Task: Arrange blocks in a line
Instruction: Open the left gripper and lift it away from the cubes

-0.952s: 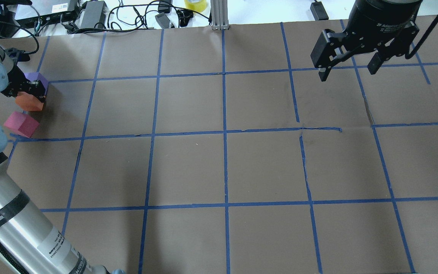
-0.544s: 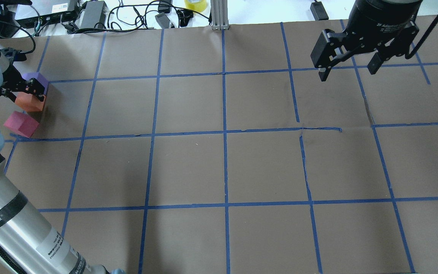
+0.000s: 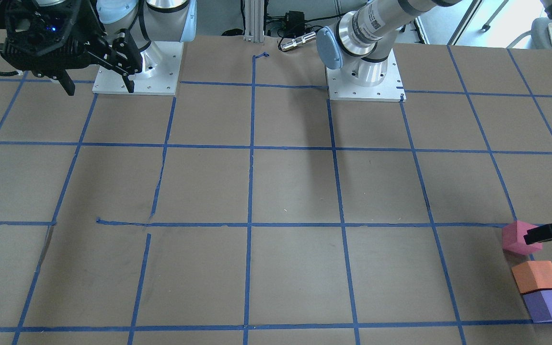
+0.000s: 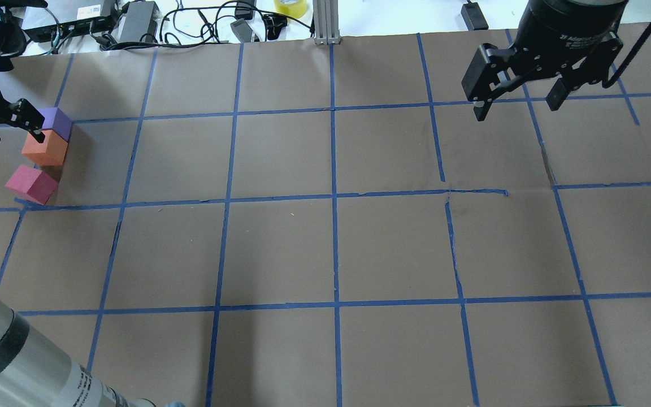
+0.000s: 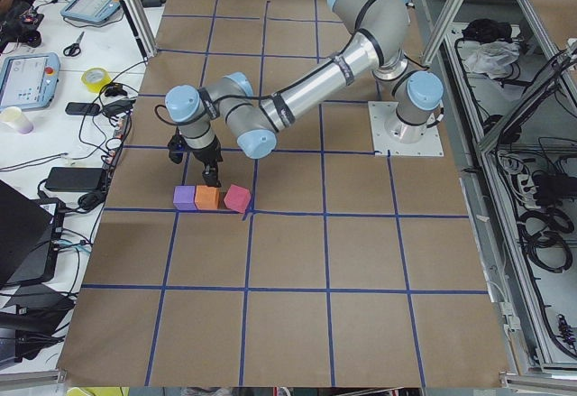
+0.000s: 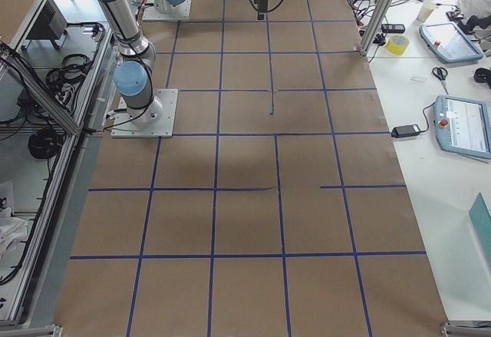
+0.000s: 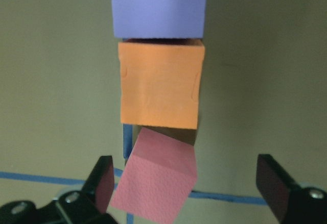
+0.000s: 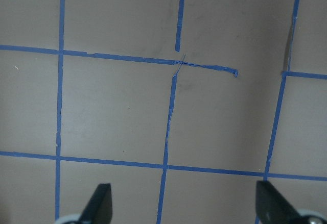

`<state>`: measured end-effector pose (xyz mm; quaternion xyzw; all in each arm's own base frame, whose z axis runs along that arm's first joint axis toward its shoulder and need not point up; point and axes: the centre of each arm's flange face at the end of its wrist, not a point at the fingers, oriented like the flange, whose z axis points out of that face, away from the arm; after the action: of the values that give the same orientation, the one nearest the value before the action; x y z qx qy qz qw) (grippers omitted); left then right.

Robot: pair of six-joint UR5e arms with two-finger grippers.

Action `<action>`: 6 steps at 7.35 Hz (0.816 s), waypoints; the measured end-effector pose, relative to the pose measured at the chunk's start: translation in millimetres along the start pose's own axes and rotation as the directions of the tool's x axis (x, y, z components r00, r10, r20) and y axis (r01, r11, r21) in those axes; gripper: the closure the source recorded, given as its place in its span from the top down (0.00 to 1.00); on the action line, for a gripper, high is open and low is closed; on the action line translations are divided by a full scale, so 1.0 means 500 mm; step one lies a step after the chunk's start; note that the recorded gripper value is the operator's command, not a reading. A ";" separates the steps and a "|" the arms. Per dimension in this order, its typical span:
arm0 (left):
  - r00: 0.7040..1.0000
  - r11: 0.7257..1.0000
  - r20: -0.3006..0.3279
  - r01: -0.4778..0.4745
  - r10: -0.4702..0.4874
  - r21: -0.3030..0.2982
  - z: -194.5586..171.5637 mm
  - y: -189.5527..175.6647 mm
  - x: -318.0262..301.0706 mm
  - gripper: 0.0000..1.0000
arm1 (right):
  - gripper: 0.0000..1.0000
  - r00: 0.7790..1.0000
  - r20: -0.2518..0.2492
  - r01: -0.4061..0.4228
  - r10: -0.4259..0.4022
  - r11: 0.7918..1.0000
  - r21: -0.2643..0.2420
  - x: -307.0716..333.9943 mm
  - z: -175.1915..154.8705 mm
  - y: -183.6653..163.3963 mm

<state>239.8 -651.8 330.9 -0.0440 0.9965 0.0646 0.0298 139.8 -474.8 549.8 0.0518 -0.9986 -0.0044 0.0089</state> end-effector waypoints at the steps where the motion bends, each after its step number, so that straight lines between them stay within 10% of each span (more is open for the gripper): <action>1: 1.000 1.000 -0.005 0.008 -0.008 -0.019 -0.093 0.050 0.075 1.00 | 1.00 1.000 0.000 0.000 0.000 1.000 0.000 0.000 0.000 0.000; 6: 0.995 0.977 0.032 0.091 -0.100 0.195 -0.391 0.238 0.538 1.00 | 1.00 1.000 -0.001 -0.001 0.001 1.000 0.002 0.001 -0.002 0.000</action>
<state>-48.9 -582.7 521.7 -0.0873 0.9940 -0.0330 0.0577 139.3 -474.8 550.6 0.0514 -0.9986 -0.0036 0.0094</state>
